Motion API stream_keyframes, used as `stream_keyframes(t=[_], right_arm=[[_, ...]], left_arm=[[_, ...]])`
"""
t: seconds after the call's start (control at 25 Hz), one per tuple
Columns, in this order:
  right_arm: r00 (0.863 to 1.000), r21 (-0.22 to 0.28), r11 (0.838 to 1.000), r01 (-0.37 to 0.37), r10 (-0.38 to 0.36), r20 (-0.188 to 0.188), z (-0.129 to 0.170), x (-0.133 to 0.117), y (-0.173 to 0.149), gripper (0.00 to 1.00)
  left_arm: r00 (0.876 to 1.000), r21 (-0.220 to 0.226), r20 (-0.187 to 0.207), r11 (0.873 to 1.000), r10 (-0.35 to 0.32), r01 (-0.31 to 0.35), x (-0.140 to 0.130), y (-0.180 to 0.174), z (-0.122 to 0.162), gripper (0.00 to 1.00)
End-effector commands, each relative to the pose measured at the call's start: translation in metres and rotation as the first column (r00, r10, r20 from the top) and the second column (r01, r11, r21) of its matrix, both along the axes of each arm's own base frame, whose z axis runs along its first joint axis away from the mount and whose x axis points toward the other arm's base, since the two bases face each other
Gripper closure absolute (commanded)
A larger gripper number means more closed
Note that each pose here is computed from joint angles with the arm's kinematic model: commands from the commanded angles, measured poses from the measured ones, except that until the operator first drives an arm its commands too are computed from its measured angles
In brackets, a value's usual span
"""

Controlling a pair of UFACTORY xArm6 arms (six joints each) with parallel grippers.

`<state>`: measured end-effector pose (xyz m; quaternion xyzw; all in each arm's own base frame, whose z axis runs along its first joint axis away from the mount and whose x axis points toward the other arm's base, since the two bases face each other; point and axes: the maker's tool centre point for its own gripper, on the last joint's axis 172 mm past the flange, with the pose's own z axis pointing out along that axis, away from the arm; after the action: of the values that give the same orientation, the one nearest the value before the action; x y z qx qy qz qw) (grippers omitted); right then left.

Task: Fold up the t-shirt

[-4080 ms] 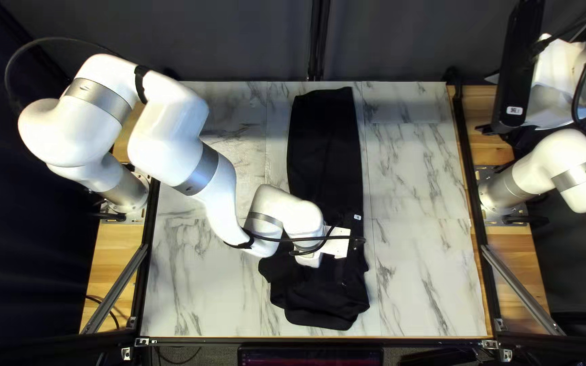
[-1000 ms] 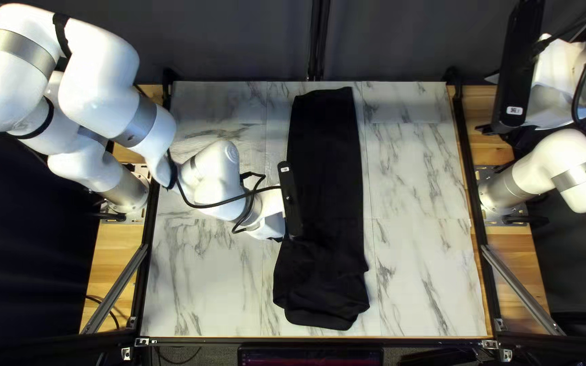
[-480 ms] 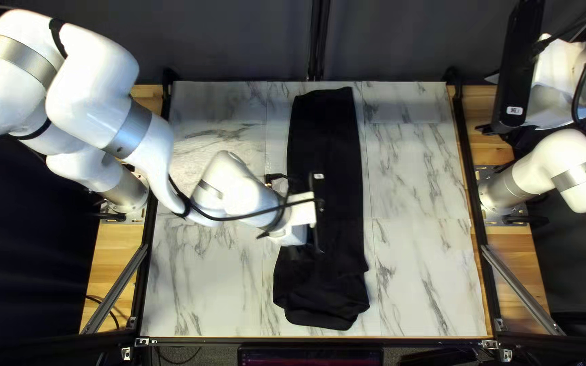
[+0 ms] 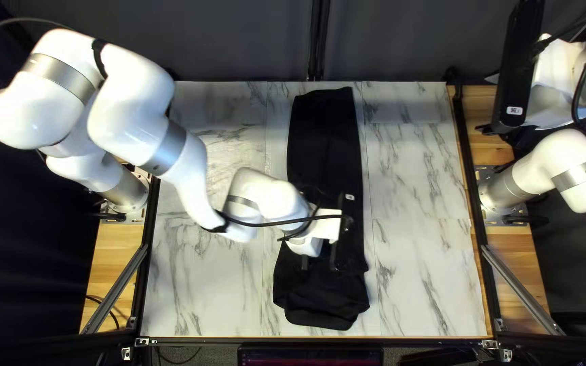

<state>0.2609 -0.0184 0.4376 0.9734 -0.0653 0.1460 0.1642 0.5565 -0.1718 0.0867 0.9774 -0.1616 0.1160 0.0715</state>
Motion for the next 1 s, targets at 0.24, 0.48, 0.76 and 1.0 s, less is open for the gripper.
stream_keyframes(t=[0.24,0.48,0.76,1.0], right_arm=[[1.000,0.000,1.000,0.000,0.000,0.000,0.000,0.000,0.000,0.00],[1.000,0.000,1.000,0.000,0.000,0.000,0.000,0.000,0.000,0.00],[1.000,0.000,1.000,0.000,0.000,0.000,0.000,0.000,0.000,0.00],[1.000,0.000,1.000,0.000,0.000,0.000,0.000,0.000,0.000,0.00]], left_arm=[[0.977,-0.088,-0.107,0.981,-0.184,0.175,0.016,-0.001,-0.025,0.00],[0.956,-0.122,-0.146,0.964,-0.253,0.236,0.011,0.001,-0.031,0.15],[0.943,-0.140,-0.166,0.954,-0.288,0.266,0.007,0.002,-0.033,1.00],[0.959,-0.108,-0.134,0.966,-0.249,0.236,0.005,-0.001,-0.011,1.00]])
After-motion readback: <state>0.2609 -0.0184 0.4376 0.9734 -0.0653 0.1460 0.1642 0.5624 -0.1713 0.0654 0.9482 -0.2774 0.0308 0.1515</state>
